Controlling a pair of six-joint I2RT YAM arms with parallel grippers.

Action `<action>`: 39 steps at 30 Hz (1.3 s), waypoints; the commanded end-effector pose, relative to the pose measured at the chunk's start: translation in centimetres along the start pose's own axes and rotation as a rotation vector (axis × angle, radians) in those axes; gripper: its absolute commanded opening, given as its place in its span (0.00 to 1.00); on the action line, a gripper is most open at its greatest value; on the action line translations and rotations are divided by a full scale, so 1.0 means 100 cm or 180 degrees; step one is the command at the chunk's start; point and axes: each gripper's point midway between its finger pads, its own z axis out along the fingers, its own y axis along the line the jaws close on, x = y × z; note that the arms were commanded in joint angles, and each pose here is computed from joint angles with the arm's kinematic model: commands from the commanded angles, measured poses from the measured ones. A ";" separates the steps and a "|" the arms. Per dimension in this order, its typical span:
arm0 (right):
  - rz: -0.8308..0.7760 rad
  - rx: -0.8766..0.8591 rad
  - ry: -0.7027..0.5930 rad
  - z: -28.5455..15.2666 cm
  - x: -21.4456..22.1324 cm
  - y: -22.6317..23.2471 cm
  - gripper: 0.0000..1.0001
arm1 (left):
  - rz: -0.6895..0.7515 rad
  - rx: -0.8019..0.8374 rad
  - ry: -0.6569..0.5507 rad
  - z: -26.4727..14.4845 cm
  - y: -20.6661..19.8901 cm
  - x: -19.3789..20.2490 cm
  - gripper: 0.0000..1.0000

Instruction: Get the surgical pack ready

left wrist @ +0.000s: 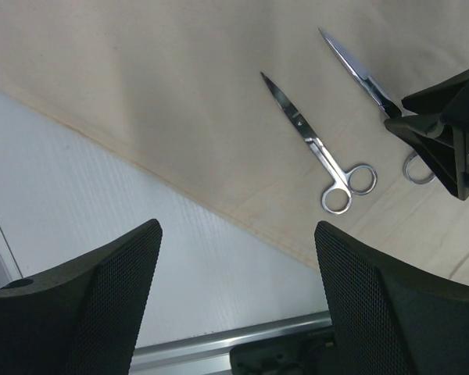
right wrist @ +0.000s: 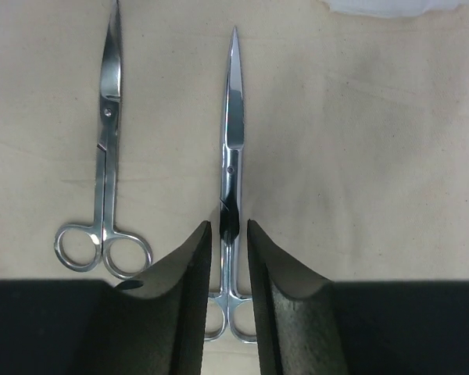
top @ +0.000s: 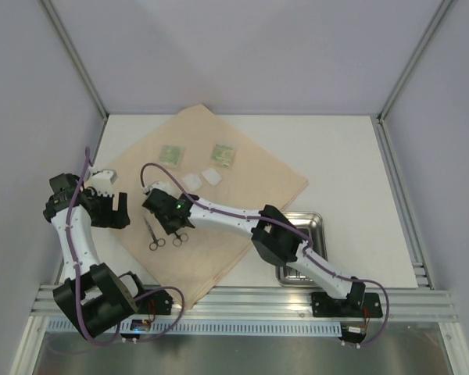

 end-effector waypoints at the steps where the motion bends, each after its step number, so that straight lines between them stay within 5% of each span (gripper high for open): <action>1: -0.0131 0.0196 0.0218 0.017 0.024 -0.012 0.27 | 0.0117 -0.0059 -0.0133 -0.007 0.004 -0.010 0.89; 11: -0.0240 0.0600 0.0550 0.038 0.064 -0.040 0.30 | 0.0101 -0.0083 -0.0126 -0.008 0.006 -0.012 0.89; 15: -0.0179 0.0539 0.0642 0.039 0.074 -0.037 0.02 | 0.0102 -0.0095 -0.0134 -0.009 0.006 -0.013 0.89; 25: 0.0102 0.0080 -0.0176 -0.029 -0.014 -0.006 0.00 | 0.0109 -0.0080 -0.0112 -0.011 0.005 -0.012 0.89; 39: 0.0091 0.0069 -0.0476 -0.060 -0.035 -0.012 0.01 | 0.0106 -0.0069 -0.0088 -0.013 0.003 -0.009 0.90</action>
